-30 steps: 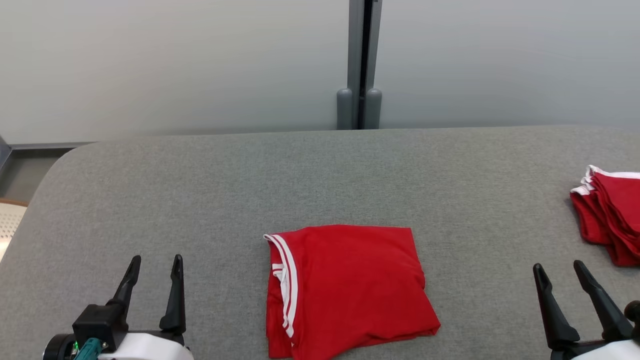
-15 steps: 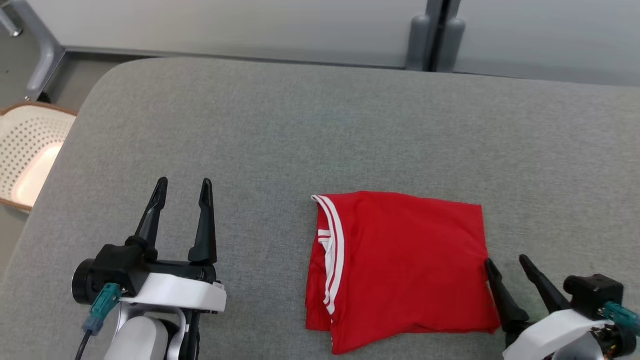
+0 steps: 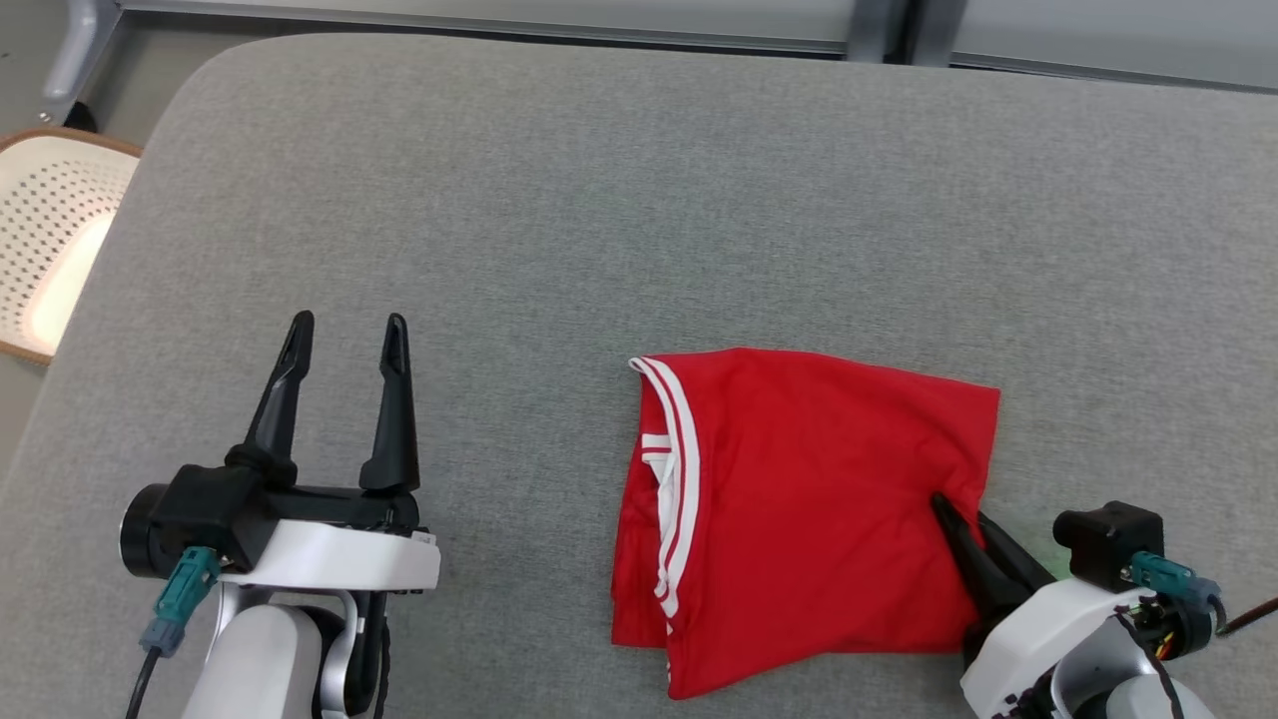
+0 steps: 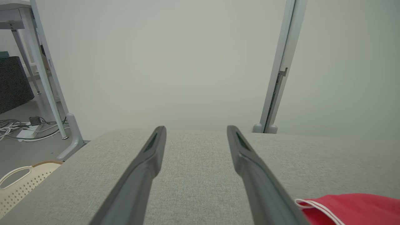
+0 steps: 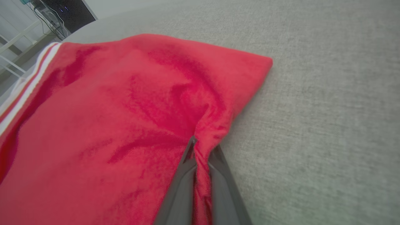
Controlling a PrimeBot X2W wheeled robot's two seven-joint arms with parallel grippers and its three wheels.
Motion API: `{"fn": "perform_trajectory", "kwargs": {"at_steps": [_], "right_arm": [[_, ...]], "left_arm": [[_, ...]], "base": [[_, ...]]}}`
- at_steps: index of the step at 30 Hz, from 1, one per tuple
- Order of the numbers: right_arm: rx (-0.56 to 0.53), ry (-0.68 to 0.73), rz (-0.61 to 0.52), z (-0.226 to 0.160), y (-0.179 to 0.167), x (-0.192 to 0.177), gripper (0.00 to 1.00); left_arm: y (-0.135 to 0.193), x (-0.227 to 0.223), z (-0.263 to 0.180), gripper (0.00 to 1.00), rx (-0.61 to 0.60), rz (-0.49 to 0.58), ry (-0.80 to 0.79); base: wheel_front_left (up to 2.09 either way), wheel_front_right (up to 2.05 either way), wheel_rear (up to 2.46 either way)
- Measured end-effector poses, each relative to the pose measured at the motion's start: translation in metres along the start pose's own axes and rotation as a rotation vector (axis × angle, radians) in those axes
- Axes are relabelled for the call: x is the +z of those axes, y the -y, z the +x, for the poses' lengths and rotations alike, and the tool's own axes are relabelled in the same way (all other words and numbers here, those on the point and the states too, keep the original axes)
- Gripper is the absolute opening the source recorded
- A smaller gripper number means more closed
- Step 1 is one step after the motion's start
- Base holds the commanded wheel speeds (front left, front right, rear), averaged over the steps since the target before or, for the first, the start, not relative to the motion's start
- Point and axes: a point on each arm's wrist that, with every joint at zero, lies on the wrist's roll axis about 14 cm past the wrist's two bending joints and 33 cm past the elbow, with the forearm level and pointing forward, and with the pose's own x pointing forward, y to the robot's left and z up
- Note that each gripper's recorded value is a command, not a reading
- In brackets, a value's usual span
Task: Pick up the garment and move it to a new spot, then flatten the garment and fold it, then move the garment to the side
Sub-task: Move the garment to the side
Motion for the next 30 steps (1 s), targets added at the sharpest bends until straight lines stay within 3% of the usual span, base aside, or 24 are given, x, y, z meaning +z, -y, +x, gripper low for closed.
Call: {"fn": "perform_trajectory", "kwargs": {"at_steps": [7,14,23,30], "right_arm": [[-0.095,0.029,-0.001,-0.024,0.028,-0.001,0.00],[-0.330,0.098,-0.036,-0.076,0.107,0.016,0.00],[-0.603,0.280,-0.167,-0.149,0.200,0.097,0.00],[-0.804,0.347,-0.221,-0.192,0.277,0.140,0.00]], "left_arm": [[0.029,-0.003,0.017,1.00,-0.097,0.003,0.012],[0.083,-0.008,0.042,1.00,-0.268,-0.010,0.023],[0.165,-0.022,0.065,1.00,-0.489,-0.059,0.011],[0.189,-0.045,0.082,1.00,-0.569,-0.062,-0.020]], "base": [[0.00,0.00,0.00],[0.00,0.00,0.00],[0.00,0.00,0.00],[0.00,0.00,0.00]]}}
